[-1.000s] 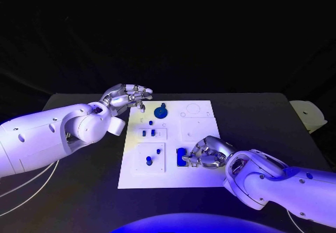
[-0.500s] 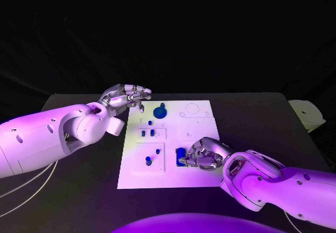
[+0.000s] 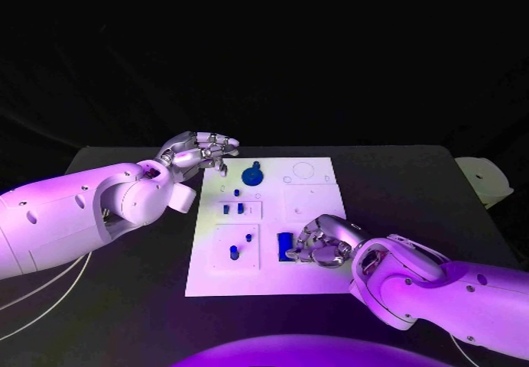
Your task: Assemble the parts on the task board
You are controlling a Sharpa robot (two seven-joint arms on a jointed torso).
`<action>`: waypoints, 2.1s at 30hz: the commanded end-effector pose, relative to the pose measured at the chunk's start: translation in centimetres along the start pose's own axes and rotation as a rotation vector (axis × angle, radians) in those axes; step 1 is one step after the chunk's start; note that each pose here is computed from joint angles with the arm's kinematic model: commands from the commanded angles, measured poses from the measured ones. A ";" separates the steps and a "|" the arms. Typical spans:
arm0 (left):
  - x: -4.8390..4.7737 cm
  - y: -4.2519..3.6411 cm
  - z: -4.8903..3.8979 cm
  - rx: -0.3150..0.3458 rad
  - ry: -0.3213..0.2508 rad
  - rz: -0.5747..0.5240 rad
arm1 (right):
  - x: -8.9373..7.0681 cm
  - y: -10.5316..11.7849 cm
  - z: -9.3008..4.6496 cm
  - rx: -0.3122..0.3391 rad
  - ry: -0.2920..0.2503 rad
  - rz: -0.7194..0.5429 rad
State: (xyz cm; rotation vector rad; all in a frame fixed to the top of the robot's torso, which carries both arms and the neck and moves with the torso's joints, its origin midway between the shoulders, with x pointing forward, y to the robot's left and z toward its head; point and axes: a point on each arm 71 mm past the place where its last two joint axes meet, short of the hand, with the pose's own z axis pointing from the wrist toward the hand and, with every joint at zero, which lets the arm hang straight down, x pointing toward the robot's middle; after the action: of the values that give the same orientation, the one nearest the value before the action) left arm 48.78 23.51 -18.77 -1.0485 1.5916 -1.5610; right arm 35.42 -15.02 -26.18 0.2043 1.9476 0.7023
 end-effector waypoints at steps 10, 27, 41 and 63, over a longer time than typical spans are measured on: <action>0.13 -0.13 0.01 0.008 0.008 -0.002 | -0.2 -0.3 -0.3 -0.014 -0.017 -0.068; 0.11 -0.11 0.02 0.009 0.008 -0.002 | -4.7 -3.2 -2.9 -0.052 -0.144 0.018; 0.29 -0.11 0.01 0.014 0.020 -0.005 | -5.4 -6.8 -4.0 0.066 -0.110 -0.174; -0.04 -0.07 -0.25 0.010 0.012 -0.003 | -3.6 -7.3 -3.1 0.151 -0.078 -0.229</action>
State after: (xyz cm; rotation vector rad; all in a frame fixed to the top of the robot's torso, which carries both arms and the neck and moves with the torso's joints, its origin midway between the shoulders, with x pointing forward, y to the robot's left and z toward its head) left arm 48.66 23.88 -18.85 -1.0509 1.5907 -1.5554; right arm 35.58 -23.73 -26.33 0.1332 1.8998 0.4340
